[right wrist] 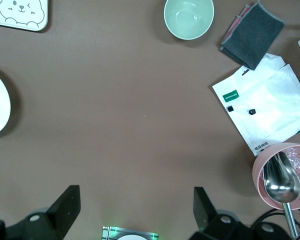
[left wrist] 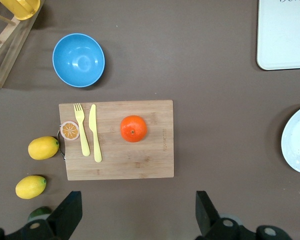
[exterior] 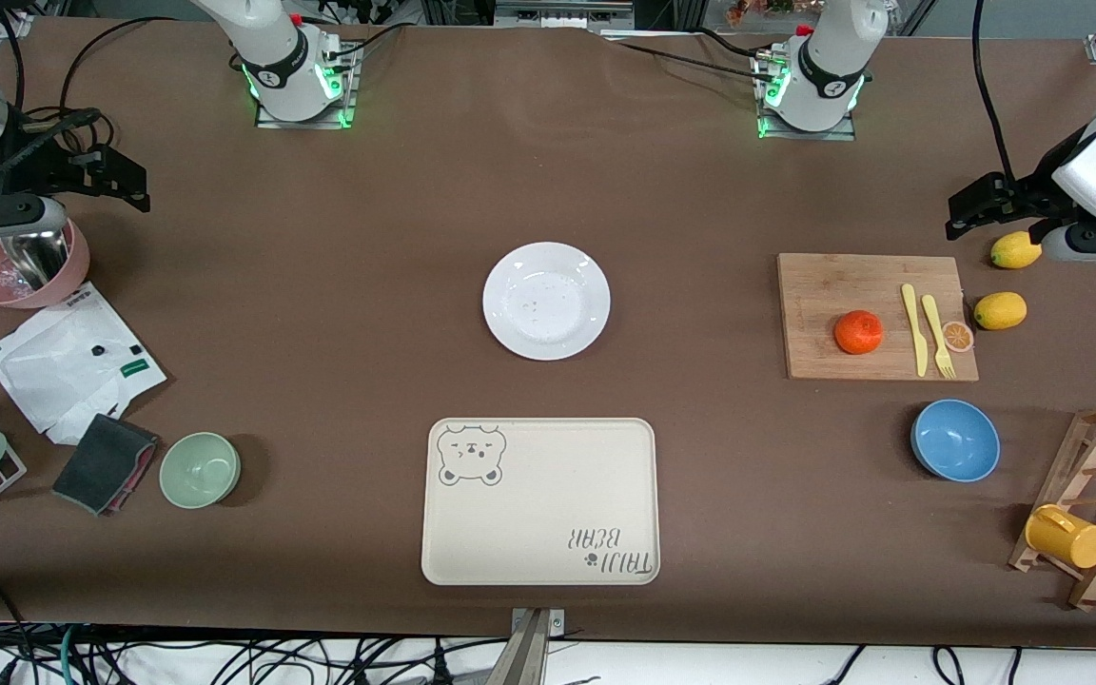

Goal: Place orange and plate with both arms

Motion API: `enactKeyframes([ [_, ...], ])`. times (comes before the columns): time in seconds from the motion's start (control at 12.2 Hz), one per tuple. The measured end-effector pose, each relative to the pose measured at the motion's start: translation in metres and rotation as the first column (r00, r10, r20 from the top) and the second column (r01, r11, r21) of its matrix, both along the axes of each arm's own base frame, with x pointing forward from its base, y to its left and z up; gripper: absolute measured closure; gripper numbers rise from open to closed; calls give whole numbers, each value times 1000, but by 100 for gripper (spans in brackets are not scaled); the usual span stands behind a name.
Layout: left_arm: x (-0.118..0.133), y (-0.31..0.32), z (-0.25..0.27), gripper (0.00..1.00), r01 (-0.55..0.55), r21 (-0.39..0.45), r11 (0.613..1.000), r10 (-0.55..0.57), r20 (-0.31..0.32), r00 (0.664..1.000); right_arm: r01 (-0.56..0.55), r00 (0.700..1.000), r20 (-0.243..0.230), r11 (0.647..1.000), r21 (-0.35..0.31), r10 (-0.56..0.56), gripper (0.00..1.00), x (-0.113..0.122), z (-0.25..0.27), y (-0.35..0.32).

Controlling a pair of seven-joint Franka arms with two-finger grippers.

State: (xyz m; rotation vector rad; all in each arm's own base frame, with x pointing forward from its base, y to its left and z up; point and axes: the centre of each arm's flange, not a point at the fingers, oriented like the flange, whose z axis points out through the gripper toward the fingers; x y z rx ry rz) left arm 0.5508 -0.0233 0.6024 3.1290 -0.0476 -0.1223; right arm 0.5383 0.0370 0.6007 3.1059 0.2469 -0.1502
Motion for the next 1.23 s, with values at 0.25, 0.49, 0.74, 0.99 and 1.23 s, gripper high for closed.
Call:
enactKeyframes([
  [0.25, 0, 0, 0, 0, -1, 0, 1000, 1, 0, 1000, 0, 1000, 0, 1000, 0, 0, 0, 0, 0, 0],
  [0.49, 0, 1, 0, 0, -1, 0, 1000, 1, 0, 1000, 0, 1000, 0, 1000, 0, 0, 0, 0, 0, 0],
  [0.74, 0, 1, 0, 0, -2, 0, 1000, 2, 0, 1000, 0, 1000, 0, 1000, 0, 0, 0, 0, 0, 0],
  [0.99, 2, 1, -5, 0, -2, 1, 1000, 2, -8, 1000, 0, 1000, 1, 1000, 0, 0, 0, 0, 0, 0],
  [1.23, 4, 1, -9, 0, -2, 1, 1000, 2, -20, 1000, 0, 1000, 1, 1000, 0, 0, 0, 0, 0, 0],
])
